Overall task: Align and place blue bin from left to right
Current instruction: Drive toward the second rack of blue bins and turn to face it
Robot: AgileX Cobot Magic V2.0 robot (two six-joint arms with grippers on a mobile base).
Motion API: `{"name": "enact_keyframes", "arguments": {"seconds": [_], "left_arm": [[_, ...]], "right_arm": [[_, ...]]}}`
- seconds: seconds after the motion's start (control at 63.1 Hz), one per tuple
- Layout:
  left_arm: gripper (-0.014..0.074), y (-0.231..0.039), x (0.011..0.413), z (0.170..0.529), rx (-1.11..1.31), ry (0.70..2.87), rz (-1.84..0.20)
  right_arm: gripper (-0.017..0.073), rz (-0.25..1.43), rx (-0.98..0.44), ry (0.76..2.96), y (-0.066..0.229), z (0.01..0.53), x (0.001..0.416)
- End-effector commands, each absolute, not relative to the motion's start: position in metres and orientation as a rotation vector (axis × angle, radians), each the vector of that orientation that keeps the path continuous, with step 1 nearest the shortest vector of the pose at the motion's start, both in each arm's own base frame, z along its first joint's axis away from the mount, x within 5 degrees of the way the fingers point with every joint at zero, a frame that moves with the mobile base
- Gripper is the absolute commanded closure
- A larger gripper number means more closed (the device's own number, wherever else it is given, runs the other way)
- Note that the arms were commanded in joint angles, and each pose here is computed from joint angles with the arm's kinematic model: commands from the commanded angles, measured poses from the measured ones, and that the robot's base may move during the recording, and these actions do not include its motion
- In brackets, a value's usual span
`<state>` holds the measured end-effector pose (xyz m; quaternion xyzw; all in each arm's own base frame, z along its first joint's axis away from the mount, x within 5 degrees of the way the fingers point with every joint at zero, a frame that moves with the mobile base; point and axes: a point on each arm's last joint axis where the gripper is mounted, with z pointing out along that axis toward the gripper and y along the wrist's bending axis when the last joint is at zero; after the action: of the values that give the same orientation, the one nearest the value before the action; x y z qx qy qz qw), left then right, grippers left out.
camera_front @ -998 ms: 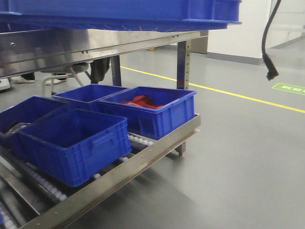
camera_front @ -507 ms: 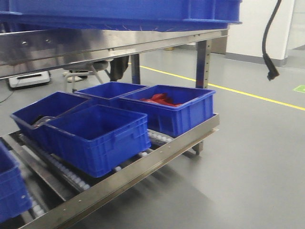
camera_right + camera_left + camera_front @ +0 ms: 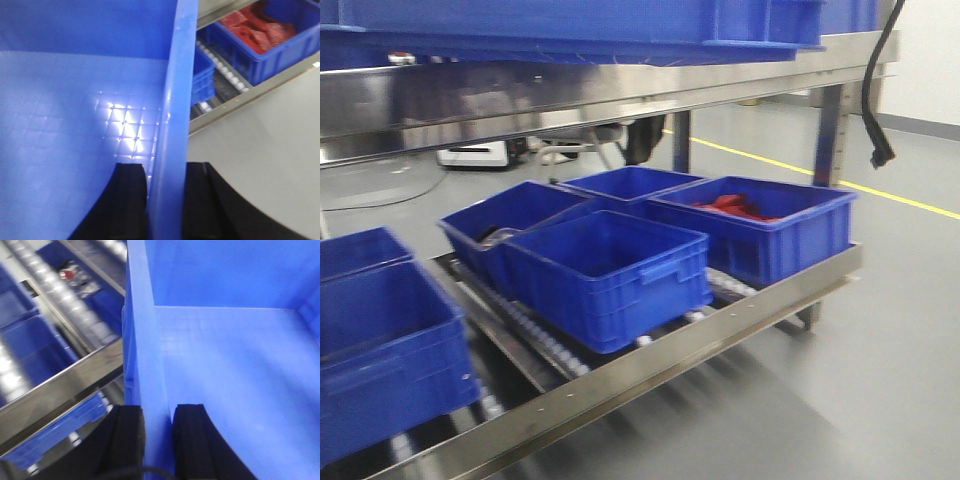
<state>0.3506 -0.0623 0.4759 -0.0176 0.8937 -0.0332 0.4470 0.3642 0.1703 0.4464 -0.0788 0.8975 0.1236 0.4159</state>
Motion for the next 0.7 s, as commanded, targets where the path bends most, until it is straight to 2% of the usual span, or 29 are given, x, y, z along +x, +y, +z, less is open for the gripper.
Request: {"name": "enact_keyframes", "arguments": {"seconds": [0.0,0.681], "left_arm": [[0.0603,-0.0599,0.3433,0.4977,-0.034,2.084,-0.096],[0.0603,-0.0599,0.3433,0.4977,-0.034,2.084,-0.096]], "right_arm": [[0.0629,0.310,-0.217,2.112,0.1655,0.4700,0.3586],[0.0629,0.310,-0.217,2.112,0.1655,0.4700,0.3586]]}}
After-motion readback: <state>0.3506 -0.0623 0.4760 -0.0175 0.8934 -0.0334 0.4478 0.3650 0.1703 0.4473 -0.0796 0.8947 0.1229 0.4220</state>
